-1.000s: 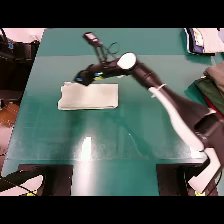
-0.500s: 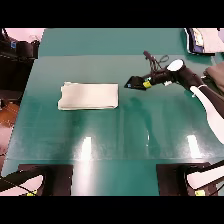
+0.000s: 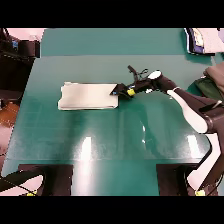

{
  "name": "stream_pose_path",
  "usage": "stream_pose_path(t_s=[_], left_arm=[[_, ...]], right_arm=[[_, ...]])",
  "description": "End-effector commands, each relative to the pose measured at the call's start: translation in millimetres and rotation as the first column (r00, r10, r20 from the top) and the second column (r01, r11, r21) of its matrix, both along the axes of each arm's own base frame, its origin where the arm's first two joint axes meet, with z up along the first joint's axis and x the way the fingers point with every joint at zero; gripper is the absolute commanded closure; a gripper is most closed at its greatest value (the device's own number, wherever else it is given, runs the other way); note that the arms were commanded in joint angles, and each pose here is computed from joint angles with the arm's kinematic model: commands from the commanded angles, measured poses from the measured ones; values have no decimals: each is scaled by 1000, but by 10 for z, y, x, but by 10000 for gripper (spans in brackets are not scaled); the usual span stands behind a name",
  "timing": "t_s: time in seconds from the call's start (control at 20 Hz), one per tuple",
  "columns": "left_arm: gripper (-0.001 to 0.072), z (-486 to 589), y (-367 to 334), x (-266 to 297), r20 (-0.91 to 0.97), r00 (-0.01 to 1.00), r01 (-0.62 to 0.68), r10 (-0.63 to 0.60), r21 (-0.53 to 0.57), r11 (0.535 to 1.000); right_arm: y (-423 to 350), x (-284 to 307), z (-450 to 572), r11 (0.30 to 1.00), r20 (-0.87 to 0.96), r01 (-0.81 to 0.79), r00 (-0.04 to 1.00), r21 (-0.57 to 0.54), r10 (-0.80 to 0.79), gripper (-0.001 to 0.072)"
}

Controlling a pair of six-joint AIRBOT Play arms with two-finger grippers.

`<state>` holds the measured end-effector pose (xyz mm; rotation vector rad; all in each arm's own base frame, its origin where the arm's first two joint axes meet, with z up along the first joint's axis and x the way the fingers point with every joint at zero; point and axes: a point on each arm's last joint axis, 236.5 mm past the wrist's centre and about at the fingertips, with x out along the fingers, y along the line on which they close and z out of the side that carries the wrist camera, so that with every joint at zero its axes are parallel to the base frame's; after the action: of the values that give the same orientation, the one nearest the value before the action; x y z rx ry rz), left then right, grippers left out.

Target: Fold the shirts.

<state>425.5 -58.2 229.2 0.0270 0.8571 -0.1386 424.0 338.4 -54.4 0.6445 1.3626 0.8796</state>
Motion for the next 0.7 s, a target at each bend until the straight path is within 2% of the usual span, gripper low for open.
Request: stream_pose_path(t_s=[0.0, 0.1, 0.15, 0.2, 0.25, 0.4, 0.5, 0.65], left_arm=[[679, -2, -7, -3, -1, 1000, 2, -2, -2, 1000], [679, -3, -7, -5, -2, 1000, 2, -2, -2, 1000], [679, -11, -6, -14, -7, 1000, 2, -2, -1, 1000], [679, -24, -3, -29, -16, 1000, 2, -2, 0, 1000], [678, -38, -1, -46, -25, 1000, 3, -3, 2, 1000], [679, -70, 5, -85, -45, 999, 9, -9, 10, 1000], [678, -88, 7, -108, -58, 998, 10, -9, 11, 1000], [679, -90, 7, -111, -59, 998, 10, -9, 11, 1000]], right_arm=[[451, 5, -37, 1000, 33, -24, 999, 2, 24, 49], [656, 57, 39, 1000, 94, -25, 995, 5, 24, 251], [731, 91, 90, 1000, 134, -23, 991, 8, 22, 411], [798, 116, 171, 999, 185, -41, 982, 14, 38, 652], [835, 140, 255, 998, 229, -62, 972, 20, 56, 698], [739, 273, 613, 993, 318, -115, 942, 21, 102, 699], [381, 443, 882, 991, 381, -123, 915, -49, 133, 700], [-544, 792, 1343, 983, 451, -43, 884, -180, 121, 700]])
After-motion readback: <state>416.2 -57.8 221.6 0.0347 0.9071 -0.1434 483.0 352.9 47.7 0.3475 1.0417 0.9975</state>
